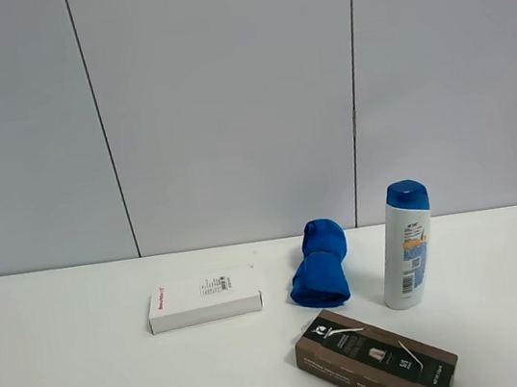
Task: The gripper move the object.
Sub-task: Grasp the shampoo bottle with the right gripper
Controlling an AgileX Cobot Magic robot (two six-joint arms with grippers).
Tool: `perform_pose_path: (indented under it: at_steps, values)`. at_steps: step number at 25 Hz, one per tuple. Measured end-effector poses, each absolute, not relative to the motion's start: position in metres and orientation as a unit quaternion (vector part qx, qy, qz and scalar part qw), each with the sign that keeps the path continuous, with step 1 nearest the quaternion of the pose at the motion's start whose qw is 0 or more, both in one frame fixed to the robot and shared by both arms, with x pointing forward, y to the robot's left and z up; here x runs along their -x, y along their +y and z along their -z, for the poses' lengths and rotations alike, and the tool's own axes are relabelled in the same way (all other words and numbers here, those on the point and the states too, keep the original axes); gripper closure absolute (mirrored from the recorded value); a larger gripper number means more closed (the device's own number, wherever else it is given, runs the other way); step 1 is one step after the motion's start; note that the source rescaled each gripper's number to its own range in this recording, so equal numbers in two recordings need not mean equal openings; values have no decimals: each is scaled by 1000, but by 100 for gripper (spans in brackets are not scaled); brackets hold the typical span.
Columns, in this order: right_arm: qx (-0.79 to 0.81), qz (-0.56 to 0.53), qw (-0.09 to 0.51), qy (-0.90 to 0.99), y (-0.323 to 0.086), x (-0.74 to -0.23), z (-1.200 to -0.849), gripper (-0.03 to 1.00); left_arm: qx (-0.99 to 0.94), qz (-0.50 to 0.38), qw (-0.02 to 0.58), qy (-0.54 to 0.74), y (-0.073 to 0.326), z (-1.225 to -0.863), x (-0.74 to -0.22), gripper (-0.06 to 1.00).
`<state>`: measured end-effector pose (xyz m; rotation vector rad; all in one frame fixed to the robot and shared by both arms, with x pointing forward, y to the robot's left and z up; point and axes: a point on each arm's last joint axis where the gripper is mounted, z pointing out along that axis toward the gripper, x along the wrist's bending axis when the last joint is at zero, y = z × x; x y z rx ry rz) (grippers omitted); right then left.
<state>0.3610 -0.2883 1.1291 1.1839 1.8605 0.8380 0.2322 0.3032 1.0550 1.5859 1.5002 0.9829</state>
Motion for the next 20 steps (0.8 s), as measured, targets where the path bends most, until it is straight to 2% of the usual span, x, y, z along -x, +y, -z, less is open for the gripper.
perform_pose_path:
  at_steps: [1, 4, 10, 13, 20]
  values:
    - [-466, -322, 371, 736, -288, -374, -1124, 22, -617, -382, 365, 583, 303, -1055, -232, -6]
    - [-480, -313, 345, 744, -289, -404, -1111, 15, -617, -382, 365, 583, 303, -1055, -232, -6]
    - [-489, -310, 274, 768, -272, -451, -1098, 14, -617, -382, 365, 583, 303, -1055, -232, -6]
    - [-496, -322, 246, 768, -258, -472, -1104, 14, -617, -382, 365, 583, 303, -1055, -232, -6]
    - [-498, -346, 219, 765, -220, -514, -1148, 14, -617, -382, 365, 583, 303, -1055, -232, -6]
